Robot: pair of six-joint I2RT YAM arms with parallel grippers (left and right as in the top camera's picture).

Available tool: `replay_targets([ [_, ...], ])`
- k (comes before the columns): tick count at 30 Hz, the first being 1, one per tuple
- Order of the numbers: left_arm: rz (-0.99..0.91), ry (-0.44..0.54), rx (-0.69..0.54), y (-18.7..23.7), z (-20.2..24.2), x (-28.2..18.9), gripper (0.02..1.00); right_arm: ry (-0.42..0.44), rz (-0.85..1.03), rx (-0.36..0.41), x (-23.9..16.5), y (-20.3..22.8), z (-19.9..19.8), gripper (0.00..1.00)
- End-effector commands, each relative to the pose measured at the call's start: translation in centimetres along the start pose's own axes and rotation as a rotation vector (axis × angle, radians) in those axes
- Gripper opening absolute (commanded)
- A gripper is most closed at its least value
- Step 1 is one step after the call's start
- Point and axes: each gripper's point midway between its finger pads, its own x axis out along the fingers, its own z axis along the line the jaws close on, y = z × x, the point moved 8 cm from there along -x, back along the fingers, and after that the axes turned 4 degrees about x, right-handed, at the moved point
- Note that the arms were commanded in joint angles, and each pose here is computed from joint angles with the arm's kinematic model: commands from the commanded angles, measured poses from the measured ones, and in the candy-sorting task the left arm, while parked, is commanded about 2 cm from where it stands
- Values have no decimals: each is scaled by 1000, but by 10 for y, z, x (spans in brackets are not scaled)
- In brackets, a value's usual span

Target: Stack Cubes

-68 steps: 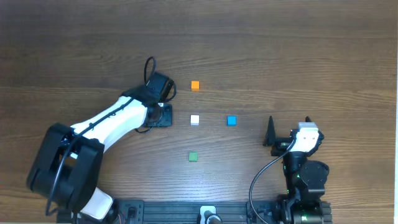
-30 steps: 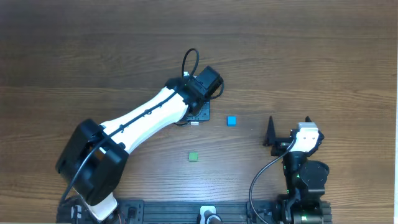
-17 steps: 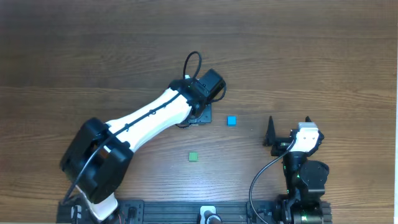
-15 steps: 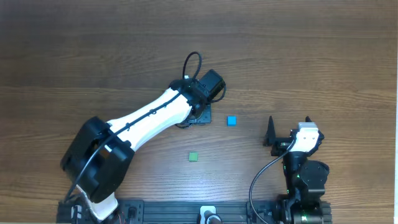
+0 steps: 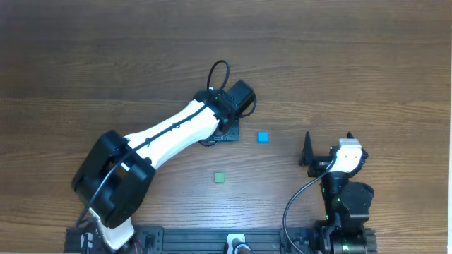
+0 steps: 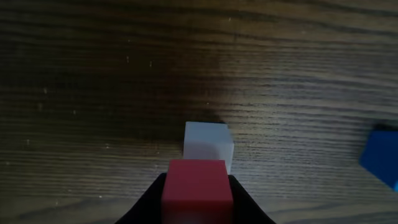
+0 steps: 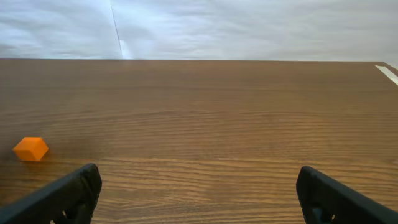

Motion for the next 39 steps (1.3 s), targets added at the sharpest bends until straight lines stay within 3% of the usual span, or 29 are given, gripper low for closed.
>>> replay_targets([
  [1,-11,13,-8,-5,-6,1,42,-2,-1,-4,0,2,0,993],
  [30,-9,7,22,-5,-9,11,47,-2,-1,-4,0,2,0,991],
  [39,-8,5,22,-5,-9,12,112,-2,-1,-4,0,2,0,993],
])
